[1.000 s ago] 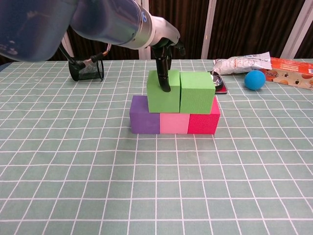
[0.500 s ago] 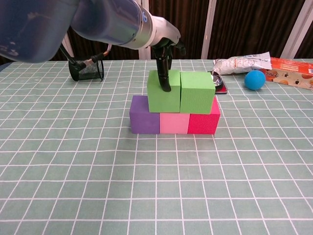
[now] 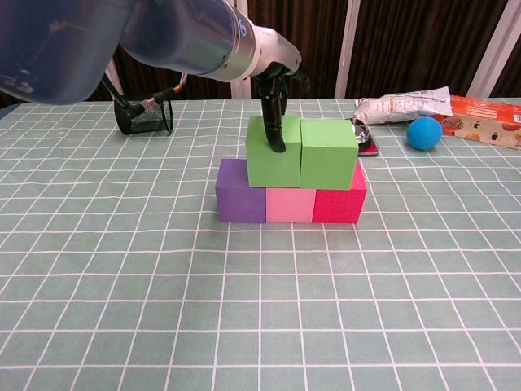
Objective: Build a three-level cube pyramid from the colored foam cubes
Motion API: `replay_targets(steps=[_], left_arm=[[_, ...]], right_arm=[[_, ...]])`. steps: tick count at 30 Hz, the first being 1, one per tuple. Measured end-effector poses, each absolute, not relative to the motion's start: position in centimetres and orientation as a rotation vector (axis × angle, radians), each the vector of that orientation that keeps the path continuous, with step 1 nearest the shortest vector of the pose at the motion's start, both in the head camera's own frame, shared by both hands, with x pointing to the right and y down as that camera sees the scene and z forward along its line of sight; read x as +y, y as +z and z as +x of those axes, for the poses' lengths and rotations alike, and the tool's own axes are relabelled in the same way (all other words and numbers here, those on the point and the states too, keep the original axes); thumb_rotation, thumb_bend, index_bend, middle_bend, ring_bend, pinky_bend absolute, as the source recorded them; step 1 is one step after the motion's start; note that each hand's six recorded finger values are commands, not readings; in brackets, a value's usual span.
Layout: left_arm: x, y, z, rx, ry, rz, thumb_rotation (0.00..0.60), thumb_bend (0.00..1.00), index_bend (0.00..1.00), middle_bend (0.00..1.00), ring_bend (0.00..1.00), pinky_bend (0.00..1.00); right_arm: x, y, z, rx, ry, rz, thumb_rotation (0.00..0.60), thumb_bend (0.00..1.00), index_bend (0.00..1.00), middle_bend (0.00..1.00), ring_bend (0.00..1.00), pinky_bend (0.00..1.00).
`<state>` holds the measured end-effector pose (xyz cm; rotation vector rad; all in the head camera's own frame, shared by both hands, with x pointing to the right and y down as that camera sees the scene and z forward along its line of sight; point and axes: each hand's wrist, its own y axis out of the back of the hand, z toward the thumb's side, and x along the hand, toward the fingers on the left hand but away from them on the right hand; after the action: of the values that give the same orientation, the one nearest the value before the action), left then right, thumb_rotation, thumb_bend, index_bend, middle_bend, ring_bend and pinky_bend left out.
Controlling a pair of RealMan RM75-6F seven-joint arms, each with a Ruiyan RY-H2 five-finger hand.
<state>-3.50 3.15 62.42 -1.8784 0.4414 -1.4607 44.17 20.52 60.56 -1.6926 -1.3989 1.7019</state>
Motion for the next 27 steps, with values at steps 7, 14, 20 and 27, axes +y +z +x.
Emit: replay_targets(steps=[7,14,20,27], left_arm=[[3.11,62.42,-3.49,0.442,-1.462,-1.876,0.6,0.28,0.02,0.38,0.05,0.01],[3.11,62.44,-3.32,0.443,-1.461,-1.879,0.6,0.28,0.02,0.37,0.05,0.01],[3.18,62.52,-3.22,0.441,-1.461,-1.882,0.6,0.28,0.02,0.37,0.05,0.01],[3.29,62.65,-3.29,0.434,-1.467,-1.885,0.6,0.27,0.01,0.35,0.05,0.01]], right_arm=[[20.51,60.55,44.17,-1.4,1.702,-1.694,0.6,0.25,0.0,0.0,0.0,0.0],[20.55,60.55,44.19,-1.399,1.703,-1.693,0.6,0.25,0.0,0.0,0.0,0.0],[20.54,60.56,44.15,-1.397,1.702,-1.694,0.6,0.25,0.0,0.0,0.0,0.0],[20.54,60.57,44.17,-1.398,1.702,-1.695,0.6,0.25,0.0,0.0,0.0,0.0]])
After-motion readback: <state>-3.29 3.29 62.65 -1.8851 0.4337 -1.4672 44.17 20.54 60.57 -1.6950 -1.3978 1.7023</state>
